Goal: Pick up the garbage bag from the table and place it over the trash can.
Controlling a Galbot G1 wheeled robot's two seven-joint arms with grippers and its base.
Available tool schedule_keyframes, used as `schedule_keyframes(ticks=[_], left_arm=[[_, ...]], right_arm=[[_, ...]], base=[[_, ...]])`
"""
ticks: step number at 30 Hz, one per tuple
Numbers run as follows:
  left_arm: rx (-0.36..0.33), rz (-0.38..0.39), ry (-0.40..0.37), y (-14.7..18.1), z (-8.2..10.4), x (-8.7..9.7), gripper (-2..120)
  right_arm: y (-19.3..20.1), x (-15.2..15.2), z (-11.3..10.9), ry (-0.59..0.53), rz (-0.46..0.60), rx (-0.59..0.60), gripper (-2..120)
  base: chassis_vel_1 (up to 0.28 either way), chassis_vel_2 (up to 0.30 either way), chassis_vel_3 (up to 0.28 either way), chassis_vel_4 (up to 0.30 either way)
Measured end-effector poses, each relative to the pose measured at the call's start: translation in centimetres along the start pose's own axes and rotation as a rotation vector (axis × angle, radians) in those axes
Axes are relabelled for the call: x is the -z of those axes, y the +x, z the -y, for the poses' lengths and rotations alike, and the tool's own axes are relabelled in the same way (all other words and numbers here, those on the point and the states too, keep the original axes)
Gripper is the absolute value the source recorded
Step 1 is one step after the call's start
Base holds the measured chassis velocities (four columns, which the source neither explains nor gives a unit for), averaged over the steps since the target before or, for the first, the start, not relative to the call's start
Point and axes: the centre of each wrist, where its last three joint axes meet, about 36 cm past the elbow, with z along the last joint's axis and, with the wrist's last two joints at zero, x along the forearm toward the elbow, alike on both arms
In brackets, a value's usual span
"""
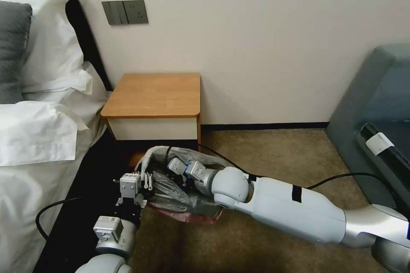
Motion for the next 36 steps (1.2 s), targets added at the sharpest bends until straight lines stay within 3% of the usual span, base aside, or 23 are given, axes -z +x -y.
schedule_keyframes(ticks=[11, 18, 27, 32, 36], left_arm=[[-0.007, -0.007, -0.013, 0.1, 0.5, -0.1, 9], [0.016, -0.011, -0.003, -0.1, -0.2, -0.3, 9], [0.062, -0.031, 0.060, -0.4, -1.2, -0.5, 9], [0.094, -0.089, 0.139, -0.6, -1.7, -0.2, 9], [0.096, -0.130, 0.205, -0.7, -1.8, 0.0, 9]], right_arm=[[-0.6, -0.2, -0.2, 0.010, -0.008, 0.001, 0], [1.7, -0.3, -0.7, -0.023, 0.032, -0.001, 0], [8.6, -1.8, -0.3, -0.076, 0.112, -0.056, 0], [15.0, -3.1, -0.1, -0.104, 0.188, -0.133, 0], [17.5, -3.2, -0.8, -0.107, 0.256, -0.157, 0]], base=[[0.000, 0.000, 0.000, 0.000], [0.000, 0.000, 0.000, 0.000], [0.000, 0.000, 0.000, 0.000], [0.000, 0.000, 0.000, 0.000], [0.000, 0.000, 0.000, 0.000]])
